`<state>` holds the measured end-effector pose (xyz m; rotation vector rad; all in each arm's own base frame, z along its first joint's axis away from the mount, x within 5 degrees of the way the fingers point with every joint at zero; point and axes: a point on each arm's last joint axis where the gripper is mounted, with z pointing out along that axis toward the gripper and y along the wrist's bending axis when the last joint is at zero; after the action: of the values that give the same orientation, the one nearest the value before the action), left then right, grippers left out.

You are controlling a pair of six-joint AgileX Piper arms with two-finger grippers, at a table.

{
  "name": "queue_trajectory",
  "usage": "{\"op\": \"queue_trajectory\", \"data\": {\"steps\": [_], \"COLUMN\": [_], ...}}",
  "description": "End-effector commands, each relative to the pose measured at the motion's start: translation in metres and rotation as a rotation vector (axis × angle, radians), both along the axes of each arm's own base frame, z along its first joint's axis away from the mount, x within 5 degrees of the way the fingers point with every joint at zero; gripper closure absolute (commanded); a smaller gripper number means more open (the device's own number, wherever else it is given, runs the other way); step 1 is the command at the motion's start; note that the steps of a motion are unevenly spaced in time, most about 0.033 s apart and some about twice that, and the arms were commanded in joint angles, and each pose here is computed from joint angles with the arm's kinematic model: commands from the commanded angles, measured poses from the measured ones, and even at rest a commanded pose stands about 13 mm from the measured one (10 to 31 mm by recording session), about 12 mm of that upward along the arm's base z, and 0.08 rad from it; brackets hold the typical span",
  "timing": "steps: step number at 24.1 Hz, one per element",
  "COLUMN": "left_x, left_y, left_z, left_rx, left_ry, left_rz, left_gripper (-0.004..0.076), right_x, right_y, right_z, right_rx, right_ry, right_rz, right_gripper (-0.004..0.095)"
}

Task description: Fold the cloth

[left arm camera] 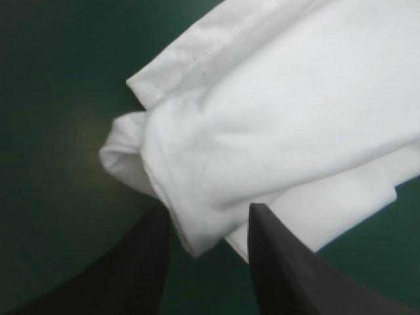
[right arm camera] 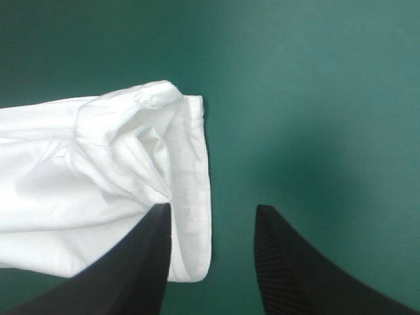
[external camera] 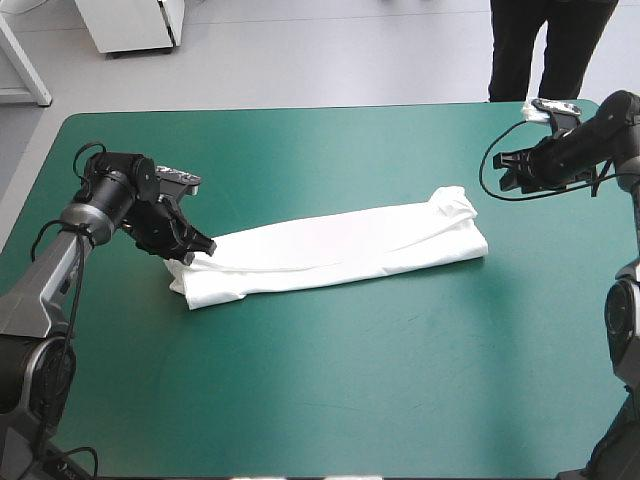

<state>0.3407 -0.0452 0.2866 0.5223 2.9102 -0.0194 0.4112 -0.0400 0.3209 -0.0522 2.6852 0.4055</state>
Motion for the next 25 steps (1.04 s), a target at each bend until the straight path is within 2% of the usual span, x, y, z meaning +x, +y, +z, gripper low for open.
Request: {"op": "queue_trajectory", "data": {"steps": [1,3,9,11,12,14,15,16,17,18,22,25], "left_x": [-0.01,-0.013,-0.029,-0.032,-0.032,-0.032,-0.027,-0.024,-0.014,-0.009,0.022,0.042], "left_y": [0.0,-0.004,-0.031,-0.042,-0.05,-0.064,-0.082,-0.089,-0.106,-0.113,-0.15,-0.163], "left_z": [0.047,0.075,0.159,0.167,0.168,0.167,0.162,0.159,0.147,0.138,0.082,0.044], "left_rx": [-0.036,-0.092,-0.397,-0.423,-0.439,-0.462,-0.503,-0.524,-0.553,-0.557,-0.549,-0.582], "left_ry": [-0.099,-0.178,-0.41,-0.443,-0.458,-0.465,-0.471,-0.474,-0.446,-0.423,-0.309,-0.232], "left_rz": [0.022,0.024,-0.046,-0.083,-0.111,-0.175,-0.231,-0.245,-0.265,-0.272,-0.312,-0.3], "left_gripper": [0.04,0.04,0.0405,0.0439,0.048,0.0614,0.0727,0.0727,0.0733,0.0733,0.0733,0.0733], "right_x": [-0.021,-0.027,-0.055,-0.066,-0.074,-0.086,-0.099,-0.104,-0.107,-0.106,-0.083,-0.06], "right_y": [0.002,0.004,0.009,0.011,0.012,0.013,0.013,0.014,0.014,0.013,0.015,0.022], "right_z": [0.052,0.062,0.099,0.112,0.121,0.129,0.133,0.133,0.128,0.124,0.094,0.068], "right_rx": [0.003,0.005,-0.006,-0.018,-0.029,-0.053,-0.088,-0.1,-0.113,-0.112,-0.022,0.106], "right_ry": [-0.148,-0.174,-0.273,-0.31,-0.332,-0.353,-0.364,-0.367,-0.358,-0.346,-0.27,-0.216], "right_rz": [-0.001,0.0,-0.001,0.0,-0.001,-0.004,0.005,0.012,0.024,0.024,0.036,0.117], "right_gripper": [0.0509,0.0509,0.0509,0.0509,0.051,0.0541,0.0639,0.0697,0.086,0.0921,0.0924,0.0898]}}
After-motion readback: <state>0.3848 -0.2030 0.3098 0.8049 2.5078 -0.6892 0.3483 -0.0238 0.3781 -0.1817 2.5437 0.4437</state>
